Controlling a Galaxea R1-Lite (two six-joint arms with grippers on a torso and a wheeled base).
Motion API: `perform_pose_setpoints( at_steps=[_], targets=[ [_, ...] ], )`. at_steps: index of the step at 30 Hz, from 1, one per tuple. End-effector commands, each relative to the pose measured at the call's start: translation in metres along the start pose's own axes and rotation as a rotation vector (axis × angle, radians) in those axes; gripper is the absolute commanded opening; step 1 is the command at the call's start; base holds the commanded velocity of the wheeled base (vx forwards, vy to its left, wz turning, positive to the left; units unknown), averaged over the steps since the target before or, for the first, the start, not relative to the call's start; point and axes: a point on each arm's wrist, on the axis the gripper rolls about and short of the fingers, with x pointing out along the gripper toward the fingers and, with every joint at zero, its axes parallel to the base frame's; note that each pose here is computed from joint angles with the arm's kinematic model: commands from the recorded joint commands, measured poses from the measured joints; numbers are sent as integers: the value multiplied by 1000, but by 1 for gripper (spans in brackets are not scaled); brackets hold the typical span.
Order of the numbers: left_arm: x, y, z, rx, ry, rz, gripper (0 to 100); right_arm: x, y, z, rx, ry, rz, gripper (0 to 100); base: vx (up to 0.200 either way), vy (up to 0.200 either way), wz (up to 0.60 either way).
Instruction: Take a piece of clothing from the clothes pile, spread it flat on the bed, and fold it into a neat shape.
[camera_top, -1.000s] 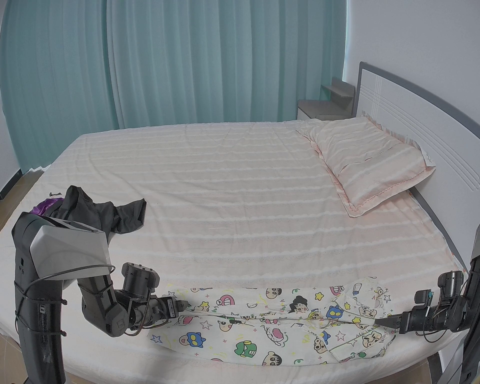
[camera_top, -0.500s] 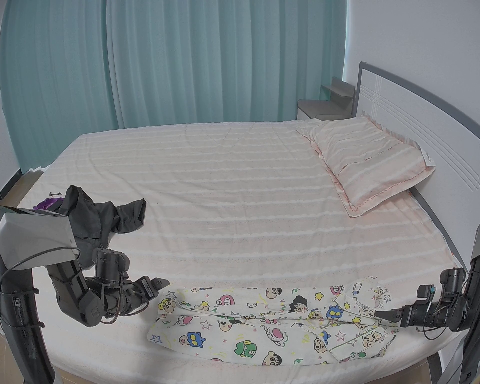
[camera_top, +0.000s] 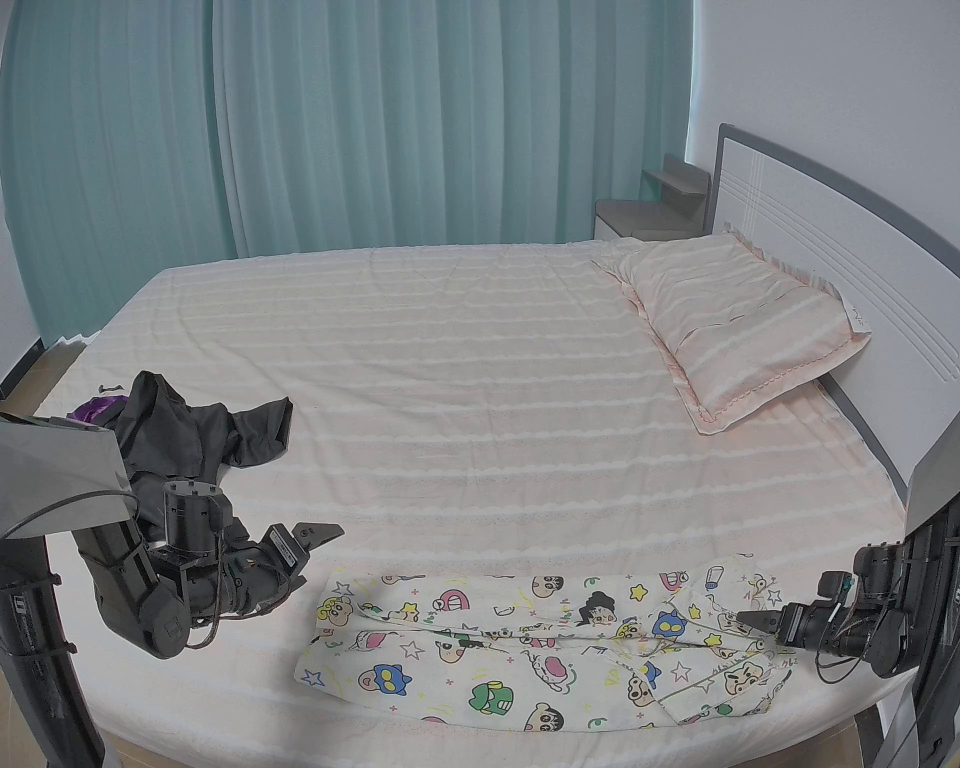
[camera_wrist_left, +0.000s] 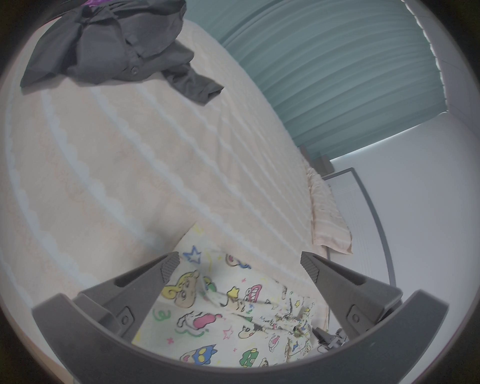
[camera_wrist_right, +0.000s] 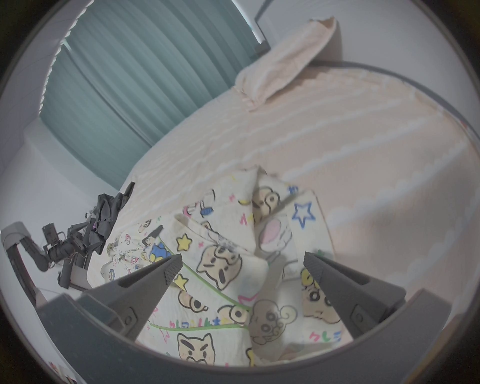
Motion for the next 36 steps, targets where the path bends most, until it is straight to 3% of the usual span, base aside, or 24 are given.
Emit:
perform_pose_setpoints(
  at_steps=[1, 13, 14, 36],
  targets=[
    [1, 11, -12, -2, 16, 12, 100, 12, 7, -16, 35, 83, 1, 100, 0, 0, 0],
    [1, 12, -12, -1, 12, 11, 100, 23, 8, 2, 7, -12, -4, 100, 0, 0, 0],
    [1, 12, -13, 0, 13, 11, 100, 24, 8, 3, 5, -19, -2, 0, 0, 0, 0],
    [1, 12, -13, 0, 13, 11, 100, -2, 23, 16, -14, -94, 29, 0, 0, 0, 0]
  ],
)
